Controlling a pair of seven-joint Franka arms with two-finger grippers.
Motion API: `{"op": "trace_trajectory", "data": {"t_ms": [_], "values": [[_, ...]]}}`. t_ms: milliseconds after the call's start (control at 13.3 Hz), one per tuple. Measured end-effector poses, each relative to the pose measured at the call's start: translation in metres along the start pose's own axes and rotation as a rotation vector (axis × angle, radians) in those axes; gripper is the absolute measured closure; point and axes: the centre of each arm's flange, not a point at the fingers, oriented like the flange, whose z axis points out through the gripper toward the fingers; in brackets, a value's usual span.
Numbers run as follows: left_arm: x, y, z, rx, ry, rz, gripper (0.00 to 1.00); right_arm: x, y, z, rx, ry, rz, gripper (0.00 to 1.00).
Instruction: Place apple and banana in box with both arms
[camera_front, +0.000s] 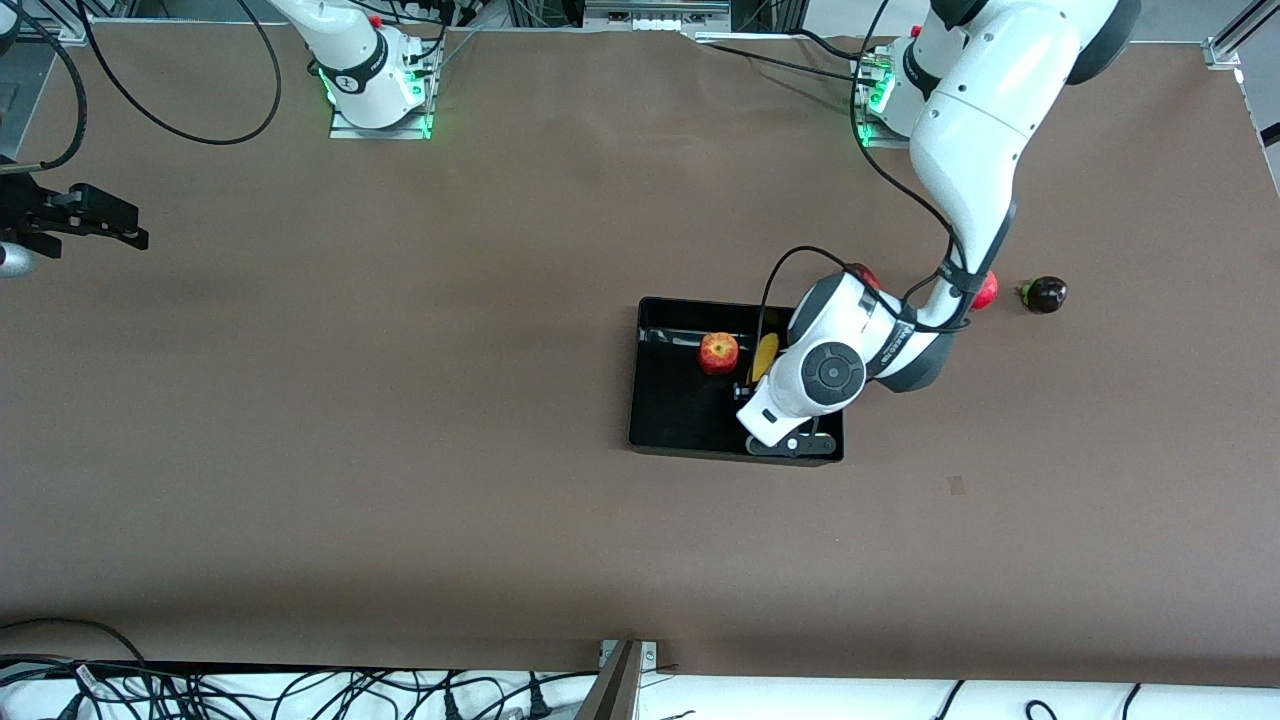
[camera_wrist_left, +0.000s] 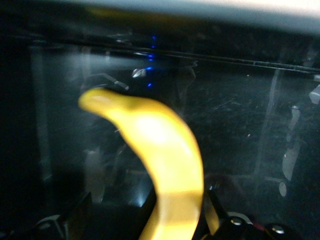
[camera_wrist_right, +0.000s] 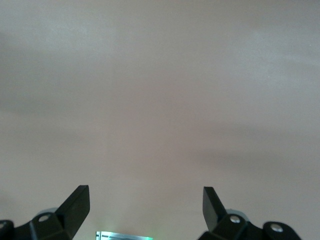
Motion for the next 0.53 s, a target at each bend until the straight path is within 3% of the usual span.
{"op": "trace_trajectory", "data": {"t_ms": [526], "values": [[-0.025, -0.096, -0.220, 0.038, 0.049, -0.102, 0.00, 0.000, 0.000, 0.000, 0.000, 0.001, 0.000, 0.00]]}}
